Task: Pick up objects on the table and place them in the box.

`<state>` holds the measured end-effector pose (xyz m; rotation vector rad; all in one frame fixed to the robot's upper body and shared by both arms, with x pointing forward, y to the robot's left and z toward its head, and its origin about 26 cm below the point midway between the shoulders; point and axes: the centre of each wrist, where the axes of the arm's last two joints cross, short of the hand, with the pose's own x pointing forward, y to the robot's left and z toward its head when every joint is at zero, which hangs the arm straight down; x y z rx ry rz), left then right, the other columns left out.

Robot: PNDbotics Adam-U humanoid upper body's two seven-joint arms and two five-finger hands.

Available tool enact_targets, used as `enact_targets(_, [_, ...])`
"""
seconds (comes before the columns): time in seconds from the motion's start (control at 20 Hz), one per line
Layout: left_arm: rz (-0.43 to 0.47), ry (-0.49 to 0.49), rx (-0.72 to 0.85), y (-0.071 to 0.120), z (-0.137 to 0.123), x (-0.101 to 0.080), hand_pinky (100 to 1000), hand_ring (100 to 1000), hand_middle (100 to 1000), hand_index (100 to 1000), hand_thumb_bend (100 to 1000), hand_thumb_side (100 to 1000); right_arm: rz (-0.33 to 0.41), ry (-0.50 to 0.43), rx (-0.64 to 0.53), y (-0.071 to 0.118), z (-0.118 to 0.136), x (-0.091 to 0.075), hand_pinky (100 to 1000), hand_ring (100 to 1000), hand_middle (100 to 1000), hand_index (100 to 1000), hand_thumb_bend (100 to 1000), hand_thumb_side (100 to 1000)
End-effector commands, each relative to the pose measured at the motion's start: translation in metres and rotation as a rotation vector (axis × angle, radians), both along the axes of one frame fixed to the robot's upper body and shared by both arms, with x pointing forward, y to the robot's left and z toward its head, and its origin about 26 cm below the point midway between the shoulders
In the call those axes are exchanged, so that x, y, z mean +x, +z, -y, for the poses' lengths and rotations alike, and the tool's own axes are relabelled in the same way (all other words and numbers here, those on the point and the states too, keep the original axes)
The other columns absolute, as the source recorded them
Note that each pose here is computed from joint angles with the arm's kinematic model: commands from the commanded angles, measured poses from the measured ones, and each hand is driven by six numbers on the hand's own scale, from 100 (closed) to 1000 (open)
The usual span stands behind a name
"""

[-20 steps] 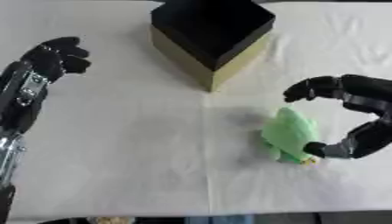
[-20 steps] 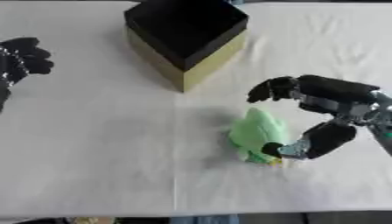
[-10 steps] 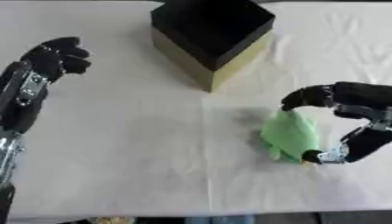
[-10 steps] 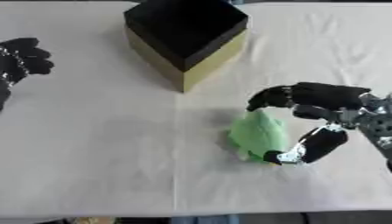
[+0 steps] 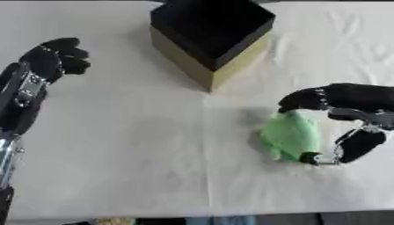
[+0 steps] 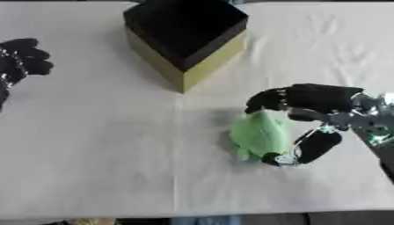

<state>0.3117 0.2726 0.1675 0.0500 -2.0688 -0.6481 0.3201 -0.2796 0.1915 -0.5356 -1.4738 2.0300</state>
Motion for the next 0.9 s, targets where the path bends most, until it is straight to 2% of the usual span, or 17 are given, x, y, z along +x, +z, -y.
enact_targets(0.05, [0.018, -0.001, 0.024, 0.0067, -0.0026, -0.0008, 775, 733, 705, 867, 483, 902, 0.035, -0.002, -0.009, 0.007, 0.0005, 0.002, 789, 850, 915, 937, 420, 546])
enact_targets(0.9, [0.018, -0.004, 0.025, 0.0067, -0.0023, -0.0009, 775, 734, 706, 868, 481, 905, 0.043, -0.009, -0.053, -0.0009, -0.0027, 0.0107, 768, 825, 881, 924, 403, 515])
